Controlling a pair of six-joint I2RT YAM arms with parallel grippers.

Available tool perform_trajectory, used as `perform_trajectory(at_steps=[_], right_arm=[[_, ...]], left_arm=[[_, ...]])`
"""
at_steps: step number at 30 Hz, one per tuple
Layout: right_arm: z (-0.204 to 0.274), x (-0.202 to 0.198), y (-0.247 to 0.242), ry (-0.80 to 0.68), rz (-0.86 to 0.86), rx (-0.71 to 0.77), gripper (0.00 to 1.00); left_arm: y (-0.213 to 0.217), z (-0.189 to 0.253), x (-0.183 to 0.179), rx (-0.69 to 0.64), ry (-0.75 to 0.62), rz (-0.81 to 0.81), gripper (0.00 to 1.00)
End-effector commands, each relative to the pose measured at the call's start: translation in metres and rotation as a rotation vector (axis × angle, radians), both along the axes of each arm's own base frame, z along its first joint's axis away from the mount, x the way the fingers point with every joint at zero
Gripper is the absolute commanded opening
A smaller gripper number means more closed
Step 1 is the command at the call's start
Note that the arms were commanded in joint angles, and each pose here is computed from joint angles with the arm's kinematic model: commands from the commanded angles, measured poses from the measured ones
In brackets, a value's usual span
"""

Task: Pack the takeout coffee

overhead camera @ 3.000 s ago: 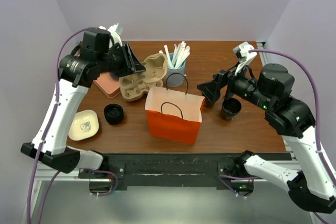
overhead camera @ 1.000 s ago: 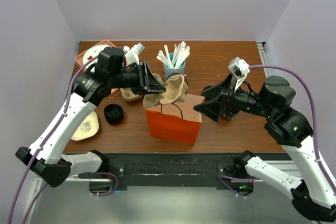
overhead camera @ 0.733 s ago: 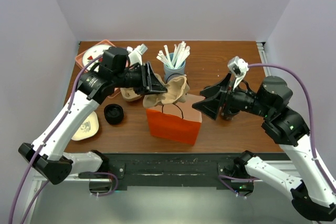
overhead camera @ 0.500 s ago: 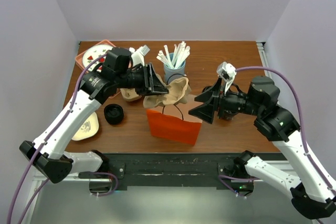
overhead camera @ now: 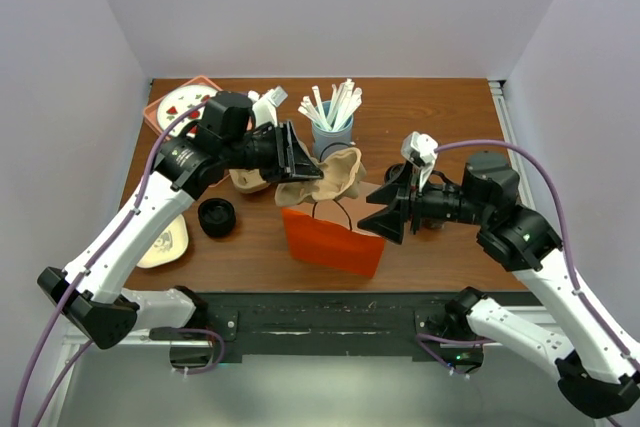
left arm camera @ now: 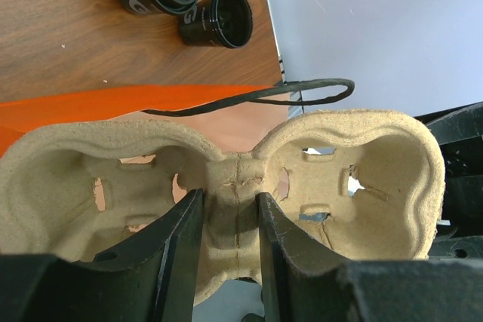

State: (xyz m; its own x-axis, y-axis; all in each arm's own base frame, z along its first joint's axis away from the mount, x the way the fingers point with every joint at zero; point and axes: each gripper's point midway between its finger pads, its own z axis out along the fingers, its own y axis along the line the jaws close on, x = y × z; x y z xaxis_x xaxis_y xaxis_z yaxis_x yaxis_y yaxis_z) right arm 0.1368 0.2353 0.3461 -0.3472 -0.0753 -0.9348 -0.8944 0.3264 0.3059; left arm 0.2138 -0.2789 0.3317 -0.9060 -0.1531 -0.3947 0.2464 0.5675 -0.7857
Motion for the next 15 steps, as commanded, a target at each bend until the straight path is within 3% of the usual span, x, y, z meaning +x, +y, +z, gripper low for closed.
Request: perform_trajectory(at_steps=[1,15], right_arm=[[0.009,-0.001,0.006,-0.060,0.023,-0.002,0.67],[0.025,-0.011,0.046,-0.079,0.033,-0.031,0.62]], left_arm=[[-0.004,-0.001,-0.004,-0.012,0.017,-0.014,0.31],[-0.003,-0.002,-0.005,-0.009,0.018,-0.003,0.31]])
